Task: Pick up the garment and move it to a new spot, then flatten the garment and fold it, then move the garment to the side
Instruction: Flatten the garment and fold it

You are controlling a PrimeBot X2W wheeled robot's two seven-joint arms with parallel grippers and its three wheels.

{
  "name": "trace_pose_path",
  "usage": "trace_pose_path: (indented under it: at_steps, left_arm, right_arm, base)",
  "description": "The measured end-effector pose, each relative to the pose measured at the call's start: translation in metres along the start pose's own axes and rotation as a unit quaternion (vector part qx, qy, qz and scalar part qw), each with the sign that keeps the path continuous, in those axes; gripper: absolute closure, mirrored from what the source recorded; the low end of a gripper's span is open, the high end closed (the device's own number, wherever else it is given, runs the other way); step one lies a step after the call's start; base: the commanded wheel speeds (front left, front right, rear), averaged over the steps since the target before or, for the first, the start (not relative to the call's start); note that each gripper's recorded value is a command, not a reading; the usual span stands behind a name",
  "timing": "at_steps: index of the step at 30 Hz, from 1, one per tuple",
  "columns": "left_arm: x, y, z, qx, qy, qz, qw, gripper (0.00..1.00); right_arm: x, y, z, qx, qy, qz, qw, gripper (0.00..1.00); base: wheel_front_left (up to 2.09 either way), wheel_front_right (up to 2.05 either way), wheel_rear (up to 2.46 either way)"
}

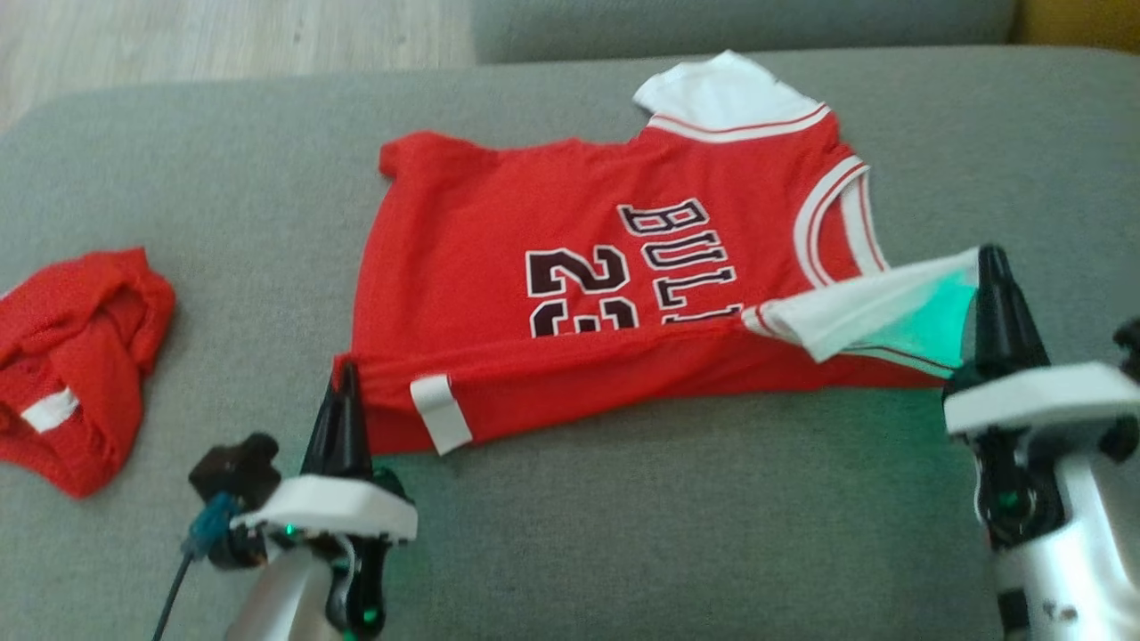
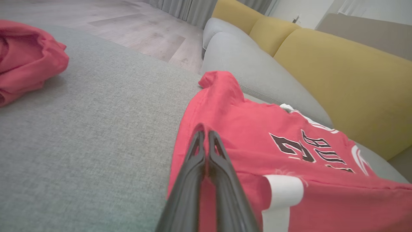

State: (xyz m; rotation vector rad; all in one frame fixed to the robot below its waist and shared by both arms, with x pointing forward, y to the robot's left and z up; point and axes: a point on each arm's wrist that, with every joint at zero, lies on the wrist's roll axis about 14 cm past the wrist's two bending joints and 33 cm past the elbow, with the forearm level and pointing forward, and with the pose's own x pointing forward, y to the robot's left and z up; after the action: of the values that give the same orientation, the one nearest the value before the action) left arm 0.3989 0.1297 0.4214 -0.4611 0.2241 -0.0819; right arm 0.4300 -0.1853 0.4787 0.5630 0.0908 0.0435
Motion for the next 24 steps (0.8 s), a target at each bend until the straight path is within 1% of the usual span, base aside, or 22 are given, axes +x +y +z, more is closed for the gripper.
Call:
trace_pose_path:
  at_steps: [4,8,11,14,15,16,17,21,24]
  left_arm:
    - [0.016,0.006,-0.001,0.01,0.01,0.011,1.0,1.0]
    - [0.032,0.01,0.008,0.017,0.004,0.016,1.0,1.0]
    - [0.04,0.009,0.013,0.029,0.002,0.013,0.999,1.0]
    - [0.043,0.006,0.016,0.038,-0.001,0.008,0.999,1.0]
    - [0.043,0.006,0.016,0.04,0.0,0.008,0.999,0.89]
    - [0.042,0.006,0.016,0.045,0.001,0.008,0.999,0.07]
    - [0.042,0.005,0.016,0.051,0.001,0.007,0.999,0.0]
    - [0.036,0.009,0.026,0.079,-0.014,0.025,0.996,0.0]
    - [0.02,0.017,0.028,0.1,-0.025,0.043,0.994,0.0]
  right_arm:
    - [0.028,0.0,-0.011,-0.024,0.024,-0.001,0.999,1.0]
    - [0.051,0.001,-0.022,-0.043,0.037,-0.001,0.998,1.0]
    - [0.061,0.0,-0.026,-0.054,0.036,-0.005,0.998,1.0]
    - [0.063,-0.004,-0.029,-0.066,0.037,-0.011,0.997,1.0]
    - [0.063,-0.004,-0.029,-0.073,0.033,-0.01,0.997,0.58]
    - [0.061,-0.003,-0.029,-0.083,0.03,-0.007,0.996,0.0]
    - [0.06,-0.001,-0.03,-0.095,0.03,-0.003,0.995,0.0]
    - [0.054,0.012,-0.024,-0.156,0.019,0.026,0.987,0.0]
    - [0.045,0.019,-0.008,-0.194,-0.005,0.037,0.98,0.0]
  base:
    - [0.0,0.0,0.0]
    - [0.0,0.0,0.0]
    - [0.0,0.0,0.0]
    - [0.0,0.0,0.0]
    - [0.0,0.0,0.0]
    - [0.0,0.0,0.0]
    - [0.0,0.0,0.0]
    - [0.0,0.0,0.0]
    - [0.0,0.0,0.0]
